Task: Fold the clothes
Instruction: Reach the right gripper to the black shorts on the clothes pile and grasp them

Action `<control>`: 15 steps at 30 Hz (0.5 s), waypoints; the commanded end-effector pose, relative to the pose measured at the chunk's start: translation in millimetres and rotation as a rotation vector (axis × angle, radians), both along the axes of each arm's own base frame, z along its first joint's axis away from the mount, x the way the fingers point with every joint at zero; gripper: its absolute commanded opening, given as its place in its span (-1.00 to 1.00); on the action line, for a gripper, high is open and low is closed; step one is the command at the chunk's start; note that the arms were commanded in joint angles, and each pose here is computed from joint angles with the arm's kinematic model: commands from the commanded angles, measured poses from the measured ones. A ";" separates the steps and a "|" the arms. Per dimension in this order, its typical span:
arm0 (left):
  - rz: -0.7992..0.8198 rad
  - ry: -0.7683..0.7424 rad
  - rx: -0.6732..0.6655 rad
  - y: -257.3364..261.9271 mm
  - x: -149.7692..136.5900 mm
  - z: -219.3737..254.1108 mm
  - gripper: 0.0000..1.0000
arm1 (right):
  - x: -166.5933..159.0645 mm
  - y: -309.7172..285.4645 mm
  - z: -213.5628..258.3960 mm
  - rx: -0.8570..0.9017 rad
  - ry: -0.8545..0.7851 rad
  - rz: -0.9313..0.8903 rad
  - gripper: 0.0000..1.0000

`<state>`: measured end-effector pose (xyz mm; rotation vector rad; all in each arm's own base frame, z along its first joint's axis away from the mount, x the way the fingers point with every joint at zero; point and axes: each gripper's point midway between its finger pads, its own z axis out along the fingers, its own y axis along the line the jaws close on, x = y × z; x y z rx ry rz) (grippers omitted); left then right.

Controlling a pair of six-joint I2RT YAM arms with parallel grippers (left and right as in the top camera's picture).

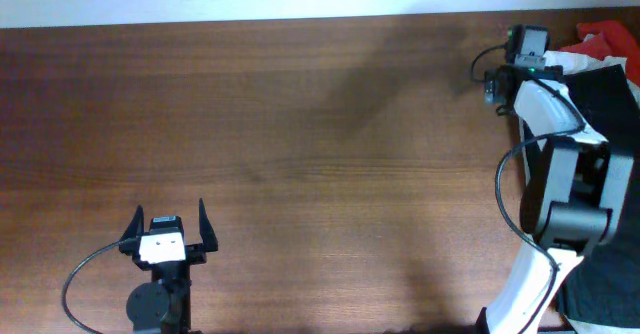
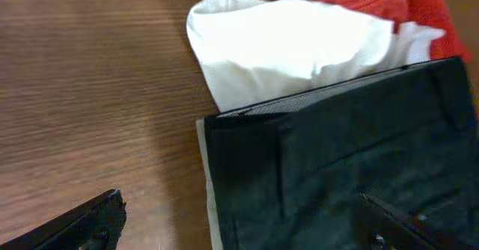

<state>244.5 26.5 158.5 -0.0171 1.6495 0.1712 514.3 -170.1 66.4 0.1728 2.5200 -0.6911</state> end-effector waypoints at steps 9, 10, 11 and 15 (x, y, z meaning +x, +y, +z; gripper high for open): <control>-0.013 0.003 0.016 -2.2 0.3 -1.8 0.98 | -10.1 -47.0 -34.5 -0.061 0.054 -0.094 0.44; -0.013 0.003 0.016 -2.2 0.3 -1.8 0.98 | -9.8 -46.9 -34.7 -0.058 0.053 -0.093 0.40; -0.013 0.003 0.016 -2.2 0.3 -1.8 0.98 | -9.0 -46.7 -34.5 -0.056 0.049 -0.091 0.27; -0.013 0.003 0.016 -2.2 0.3 -1.8 0.99 | -7.3 -46.5 -33.0 -0.058 0.040 -0.091 0.07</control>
